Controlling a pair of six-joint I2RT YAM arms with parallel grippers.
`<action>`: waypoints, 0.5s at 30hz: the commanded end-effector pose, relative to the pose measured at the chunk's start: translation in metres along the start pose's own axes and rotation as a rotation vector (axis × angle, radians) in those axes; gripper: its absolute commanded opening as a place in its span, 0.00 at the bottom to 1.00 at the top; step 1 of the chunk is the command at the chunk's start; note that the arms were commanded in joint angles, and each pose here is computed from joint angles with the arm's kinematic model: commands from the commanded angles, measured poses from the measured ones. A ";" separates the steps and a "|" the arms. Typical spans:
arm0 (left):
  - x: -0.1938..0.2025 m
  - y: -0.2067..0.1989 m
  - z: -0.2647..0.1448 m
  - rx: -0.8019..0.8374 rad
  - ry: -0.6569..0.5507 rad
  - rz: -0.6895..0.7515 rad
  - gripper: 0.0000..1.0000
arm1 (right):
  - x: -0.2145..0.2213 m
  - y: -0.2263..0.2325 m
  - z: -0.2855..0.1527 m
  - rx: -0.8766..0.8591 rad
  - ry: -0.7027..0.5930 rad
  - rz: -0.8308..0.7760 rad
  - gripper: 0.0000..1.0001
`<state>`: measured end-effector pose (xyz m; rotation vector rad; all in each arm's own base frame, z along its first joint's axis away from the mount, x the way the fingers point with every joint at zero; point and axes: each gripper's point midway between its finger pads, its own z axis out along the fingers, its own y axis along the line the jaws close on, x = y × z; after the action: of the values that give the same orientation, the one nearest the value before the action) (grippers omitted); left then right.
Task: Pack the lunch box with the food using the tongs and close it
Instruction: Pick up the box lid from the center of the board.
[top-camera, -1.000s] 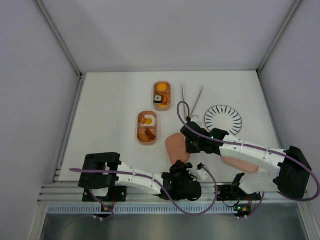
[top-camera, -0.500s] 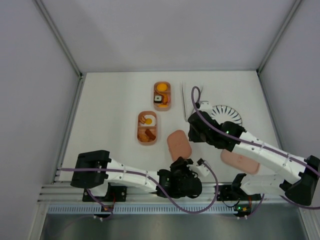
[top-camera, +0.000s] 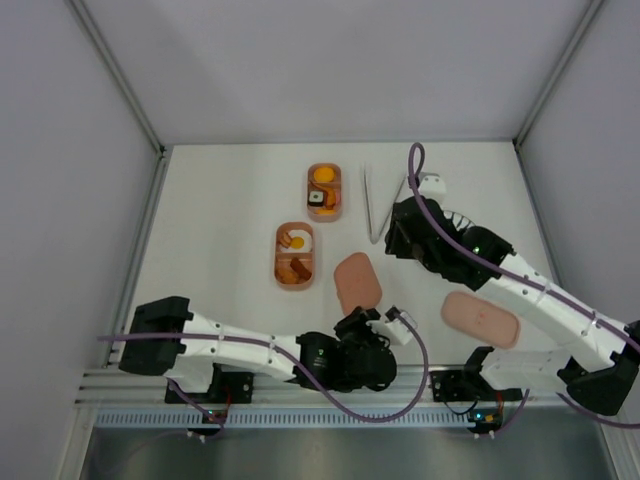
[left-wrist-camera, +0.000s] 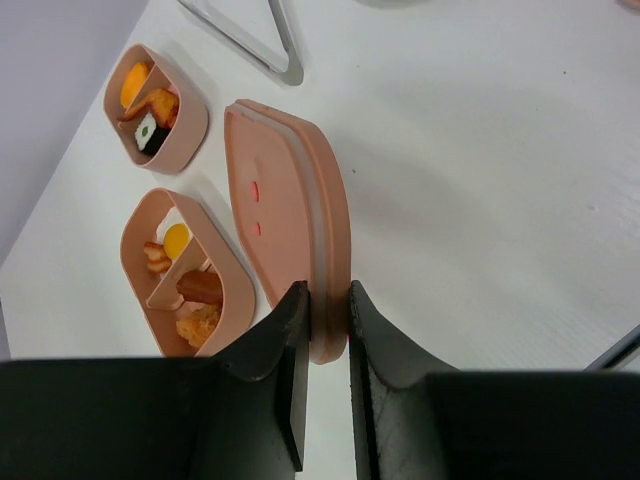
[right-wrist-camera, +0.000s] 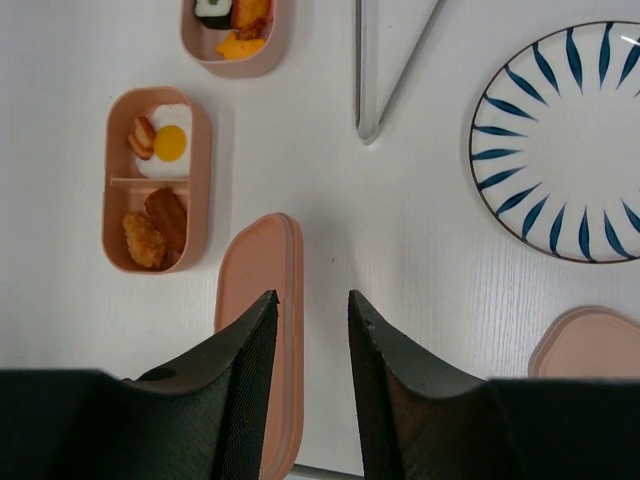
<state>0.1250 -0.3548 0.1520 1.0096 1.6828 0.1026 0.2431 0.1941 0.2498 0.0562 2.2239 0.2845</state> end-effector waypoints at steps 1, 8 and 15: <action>-0.016 0.029 -0.011 -0.048 -0.041 -0.091 0.00 | -0.026 -0.006 -0.014 0.013 -0.066 0.004 0.34; -0.022 0.066 -0.012 0.001 -0.046 -0.330 0.00 | -0.031 -0.016 -0.013 0.031 -0.080 0.018 0.35; -0.032 0.118 -0.008 0.164 -0.115 -0.650 0.00 | -0.032 -0.022 -0.012 0.033 -0.088 0.030 0.35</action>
<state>0.1874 -0.2882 0.2218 0.5868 1.8569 -0.2760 0.2542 0.1770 0.2655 0.1001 2.1760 0.2580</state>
